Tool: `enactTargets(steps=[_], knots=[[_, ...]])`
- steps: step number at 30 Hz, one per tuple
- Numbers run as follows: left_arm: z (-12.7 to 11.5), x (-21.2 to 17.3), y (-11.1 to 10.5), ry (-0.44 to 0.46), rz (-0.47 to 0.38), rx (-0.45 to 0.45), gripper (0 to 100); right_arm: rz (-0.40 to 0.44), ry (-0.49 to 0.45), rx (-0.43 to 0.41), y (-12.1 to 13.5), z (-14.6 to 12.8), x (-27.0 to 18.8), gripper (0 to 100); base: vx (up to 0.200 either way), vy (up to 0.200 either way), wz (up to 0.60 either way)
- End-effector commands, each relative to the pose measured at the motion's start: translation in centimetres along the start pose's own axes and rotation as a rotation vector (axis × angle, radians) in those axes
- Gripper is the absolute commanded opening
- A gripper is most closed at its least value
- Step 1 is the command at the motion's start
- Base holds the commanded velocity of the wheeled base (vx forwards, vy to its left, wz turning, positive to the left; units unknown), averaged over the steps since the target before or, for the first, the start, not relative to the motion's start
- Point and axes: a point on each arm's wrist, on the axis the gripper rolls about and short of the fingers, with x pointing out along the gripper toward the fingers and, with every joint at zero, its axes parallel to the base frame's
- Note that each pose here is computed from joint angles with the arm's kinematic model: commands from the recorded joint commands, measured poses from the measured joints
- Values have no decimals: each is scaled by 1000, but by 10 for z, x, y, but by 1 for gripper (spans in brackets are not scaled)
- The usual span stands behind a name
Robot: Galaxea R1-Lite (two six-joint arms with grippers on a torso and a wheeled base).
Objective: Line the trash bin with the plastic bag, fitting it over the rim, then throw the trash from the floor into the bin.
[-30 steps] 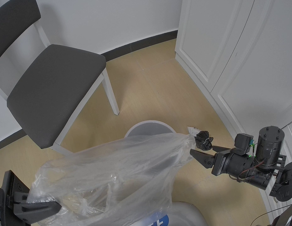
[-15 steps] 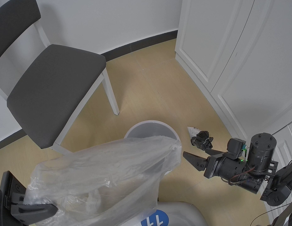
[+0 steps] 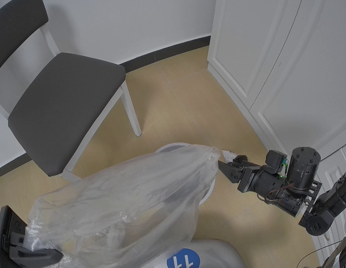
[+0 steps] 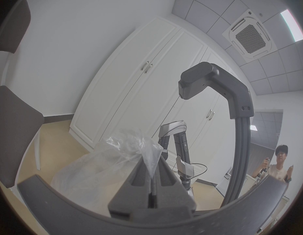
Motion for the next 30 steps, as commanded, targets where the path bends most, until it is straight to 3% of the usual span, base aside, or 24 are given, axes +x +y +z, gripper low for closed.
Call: enactTargets(steps=[1,7,13,22,30], knots=[[-2,-1,0,-7,0,2,0,-26,-29,-21,-14,6,13,100,0,0,0],[-2,-1,0,-10,0,3,0,10,-53,-104,-18,23,-15,100,0,0,0],[-3,-1,0,-7,2,2,0,33,-89,-109,-14,32,-19,100,0,0,0],[-3,0,0,-6,0,2,0,50,-61,-110,-10,26,-17,100,0,0,0],[-3,0,0,-6,0,2,0,142,80,-133,12,-9,-21,100,0,0,0]])
